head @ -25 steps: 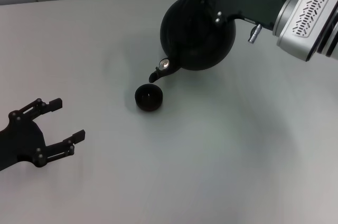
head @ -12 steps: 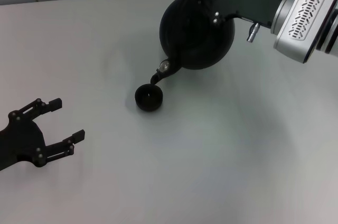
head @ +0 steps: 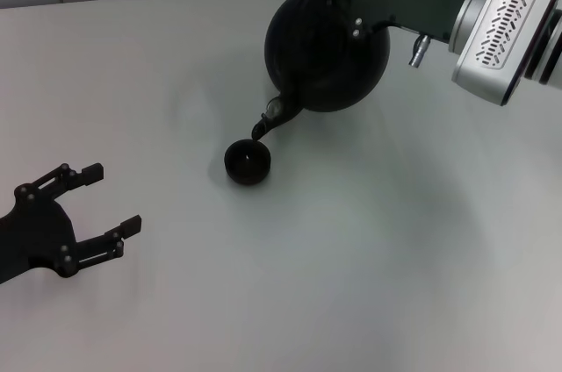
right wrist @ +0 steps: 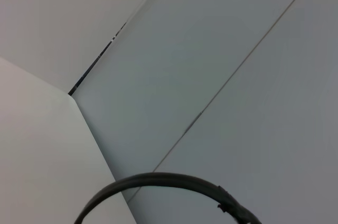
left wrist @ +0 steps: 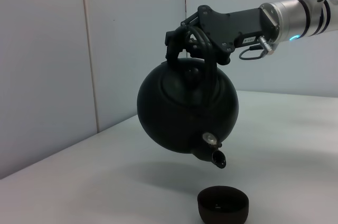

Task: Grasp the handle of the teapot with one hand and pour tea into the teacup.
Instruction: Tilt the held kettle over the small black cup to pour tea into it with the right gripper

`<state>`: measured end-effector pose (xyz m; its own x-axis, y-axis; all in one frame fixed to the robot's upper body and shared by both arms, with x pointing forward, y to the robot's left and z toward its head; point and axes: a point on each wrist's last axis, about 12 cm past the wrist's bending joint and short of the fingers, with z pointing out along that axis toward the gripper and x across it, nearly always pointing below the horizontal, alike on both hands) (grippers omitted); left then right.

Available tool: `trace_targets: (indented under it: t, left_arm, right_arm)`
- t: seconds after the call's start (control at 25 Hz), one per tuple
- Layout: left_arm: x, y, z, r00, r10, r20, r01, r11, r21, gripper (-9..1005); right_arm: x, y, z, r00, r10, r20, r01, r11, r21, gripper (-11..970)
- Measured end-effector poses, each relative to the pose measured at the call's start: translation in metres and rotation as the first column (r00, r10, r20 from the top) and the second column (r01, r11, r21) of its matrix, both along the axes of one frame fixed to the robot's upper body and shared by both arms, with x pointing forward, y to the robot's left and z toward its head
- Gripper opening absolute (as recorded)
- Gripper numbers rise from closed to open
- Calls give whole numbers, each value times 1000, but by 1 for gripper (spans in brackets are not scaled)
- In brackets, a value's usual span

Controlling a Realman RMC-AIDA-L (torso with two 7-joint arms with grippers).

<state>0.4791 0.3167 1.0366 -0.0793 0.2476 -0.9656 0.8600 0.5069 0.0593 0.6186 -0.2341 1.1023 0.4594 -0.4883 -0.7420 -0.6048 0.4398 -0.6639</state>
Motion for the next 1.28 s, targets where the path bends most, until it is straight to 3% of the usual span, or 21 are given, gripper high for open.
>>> trace_targets:
  t: [1.28]
  left_arm:
    - [1,0,1,1000,9,-2,-9,1000,-11,864]
  right_arm:
    - [0,0,1,1000,22,8,-21,999,-41,76]
